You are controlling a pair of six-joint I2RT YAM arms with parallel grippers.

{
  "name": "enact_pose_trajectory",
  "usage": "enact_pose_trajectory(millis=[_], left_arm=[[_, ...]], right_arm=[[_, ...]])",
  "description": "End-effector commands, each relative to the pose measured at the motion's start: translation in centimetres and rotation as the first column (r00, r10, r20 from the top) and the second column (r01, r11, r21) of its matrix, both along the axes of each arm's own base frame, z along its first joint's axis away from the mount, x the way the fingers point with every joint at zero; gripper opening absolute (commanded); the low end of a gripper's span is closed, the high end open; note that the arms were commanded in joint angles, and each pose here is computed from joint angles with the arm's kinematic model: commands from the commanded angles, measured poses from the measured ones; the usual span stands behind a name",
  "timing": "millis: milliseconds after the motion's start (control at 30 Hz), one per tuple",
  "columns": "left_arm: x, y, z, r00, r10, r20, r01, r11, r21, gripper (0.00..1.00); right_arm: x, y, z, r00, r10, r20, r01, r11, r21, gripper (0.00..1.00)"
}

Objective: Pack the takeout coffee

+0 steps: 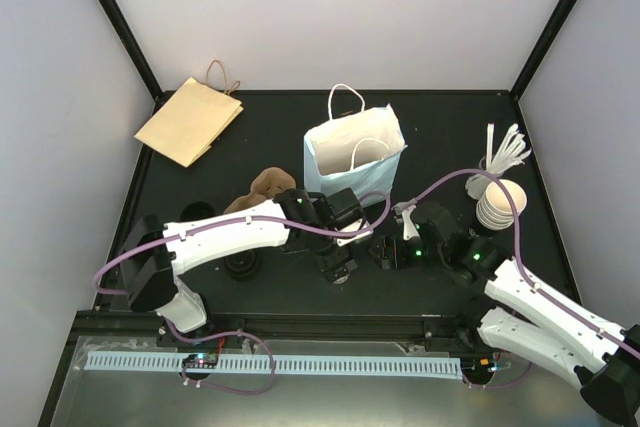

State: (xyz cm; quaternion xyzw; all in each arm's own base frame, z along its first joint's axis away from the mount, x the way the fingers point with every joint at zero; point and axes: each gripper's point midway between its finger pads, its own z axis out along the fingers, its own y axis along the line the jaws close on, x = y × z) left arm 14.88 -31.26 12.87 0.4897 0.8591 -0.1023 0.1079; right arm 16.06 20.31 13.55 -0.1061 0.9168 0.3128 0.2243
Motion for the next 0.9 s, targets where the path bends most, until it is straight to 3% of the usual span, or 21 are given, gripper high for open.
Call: enact_pose_trajectory(millis=[0,400,533,667,867], left_arm=[[-0.8,-0.1,1.9,1.000,0.002,-0.020,-0.003,0.999,-0.037,0.99],[-0.7,-0.1,4.0,1.000,0.027,0.001,-0.026,0.995,-0.097,0.99],[0.0,0.5,4.9,0.995,0.101,0.003,-0.100,0.983,-0.152,0.99],[1.4,1.9,6.3,0.977,0.209,-0.049,-0.214,0.936,-0.281,0.94],[3.0,5.1,7.8,0.929,0.341,-0.143,-0.369,0.819,-0.441,0.81]], right_arm=[[0.2,0.6,1.3,0.998,0.049,0.025,-0.049,0.999,0.006,0.79],[0.3,1.2,1.7,0.996,0.087,0.031,-0.087,0.996,0.001,0.80],[0.1,1.5,1.9,0.992,0.123,0.031,-0.123,0.992,-0.008,0.80],[0.3,1.3,1.7,0.990,0.136,0.022,-0.134,0.989,-0.058,0.80],[0.2,2.4,2.8,0.980,0.187,0.060,-0.180,0.977,-0.114,0.82]])
